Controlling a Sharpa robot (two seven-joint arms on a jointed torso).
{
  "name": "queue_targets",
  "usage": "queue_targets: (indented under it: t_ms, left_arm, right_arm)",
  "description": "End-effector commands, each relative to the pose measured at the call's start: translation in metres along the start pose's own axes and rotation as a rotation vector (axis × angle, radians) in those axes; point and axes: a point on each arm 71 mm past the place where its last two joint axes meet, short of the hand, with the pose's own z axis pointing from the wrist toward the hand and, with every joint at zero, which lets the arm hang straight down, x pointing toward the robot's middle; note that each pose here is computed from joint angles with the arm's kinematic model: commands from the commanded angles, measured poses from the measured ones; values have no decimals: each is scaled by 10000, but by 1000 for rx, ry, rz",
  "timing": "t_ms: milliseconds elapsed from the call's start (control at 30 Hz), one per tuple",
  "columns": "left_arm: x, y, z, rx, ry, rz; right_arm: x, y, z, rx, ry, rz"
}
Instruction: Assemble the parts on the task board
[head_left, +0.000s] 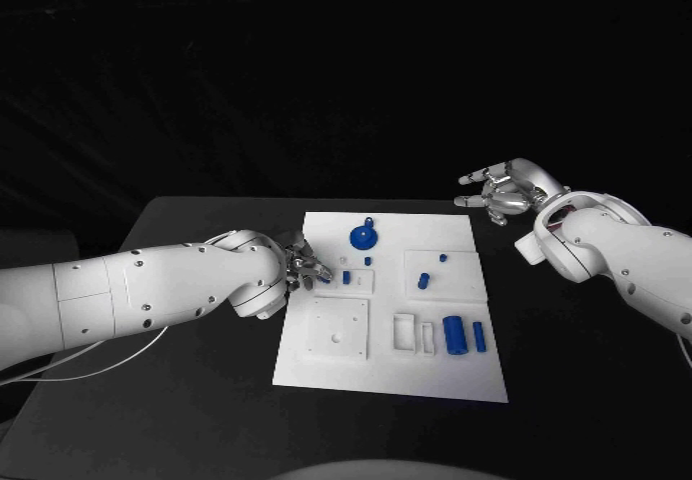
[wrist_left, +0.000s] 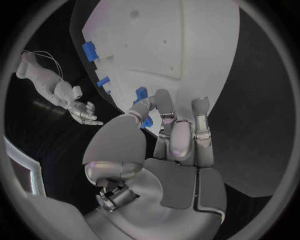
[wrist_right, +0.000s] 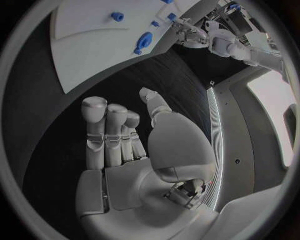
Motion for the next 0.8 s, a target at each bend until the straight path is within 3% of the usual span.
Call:
queue_targets:
  t_ms: [33,800]
  left_arm:
    - [110,33,4,-34,65,36]
    - [134,4,10,-33,77,40]
  right_arm:
    - [14,8,1,-8,11,-3]
    - [13,7,-1,-8,11,-3]
